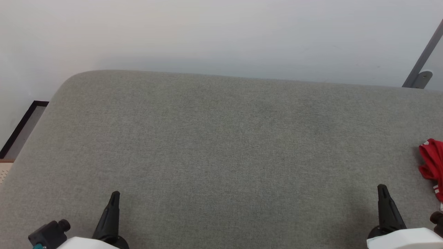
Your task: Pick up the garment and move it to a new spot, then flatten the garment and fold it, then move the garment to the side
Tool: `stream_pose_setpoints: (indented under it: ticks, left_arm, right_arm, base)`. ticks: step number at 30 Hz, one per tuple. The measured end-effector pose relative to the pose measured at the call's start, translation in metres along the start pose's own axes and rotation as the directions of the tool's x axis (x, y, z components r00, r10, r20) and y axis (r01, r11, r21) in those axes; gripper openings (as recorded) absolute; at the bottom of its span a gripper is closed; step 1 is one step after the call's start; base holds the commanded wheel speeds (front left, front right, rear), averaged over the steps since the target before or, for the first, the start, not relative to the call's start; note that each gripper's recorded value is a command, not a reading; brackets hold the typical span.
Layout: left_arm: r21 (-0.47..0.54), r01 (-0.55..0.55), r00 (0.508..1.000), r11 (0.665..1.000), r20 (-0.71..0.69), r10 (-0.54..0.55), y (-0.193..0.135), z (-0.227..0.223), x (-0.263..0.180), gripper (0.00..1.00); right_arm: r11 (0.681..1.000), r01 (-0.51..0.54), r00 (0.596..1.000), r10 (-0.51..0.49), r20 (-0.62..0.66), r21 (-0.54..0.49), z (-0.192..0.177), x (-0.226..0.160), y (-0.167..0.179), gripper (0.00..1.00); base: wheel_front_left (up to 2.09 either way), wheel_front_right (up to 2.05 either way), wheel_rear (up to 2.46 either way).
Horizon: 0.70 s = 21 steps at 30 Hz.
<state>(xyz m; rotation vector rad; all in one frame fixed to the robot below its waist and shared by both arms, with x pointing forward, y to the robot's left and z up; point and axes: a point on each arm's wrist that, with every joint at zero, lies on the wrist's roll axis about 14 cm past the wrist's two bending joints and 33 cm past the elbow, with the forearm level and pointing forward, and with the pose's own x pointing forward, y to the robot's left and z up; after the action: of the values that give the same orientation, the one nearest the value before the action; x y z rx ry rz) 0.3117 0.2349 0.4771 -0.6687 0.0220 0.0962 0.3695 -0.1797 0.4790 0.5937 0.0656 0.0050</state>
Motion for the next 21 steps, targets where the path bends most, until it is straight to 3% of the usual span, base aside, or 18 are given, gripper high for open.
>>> stream_pose_setpoints:
  ticks: [21]
  left_arm:
    - [-0.248,-0.012,1.000,0.969,-0.002,0.012,-0.006,0.002,0.019,0.00]
  right_arm:
    - [0.959,0.015,1.000,-0.015,-0.003,0.281,0.004,0.007,-0.001,0.00]
  base:
    - [0.00,0.00,0.00]
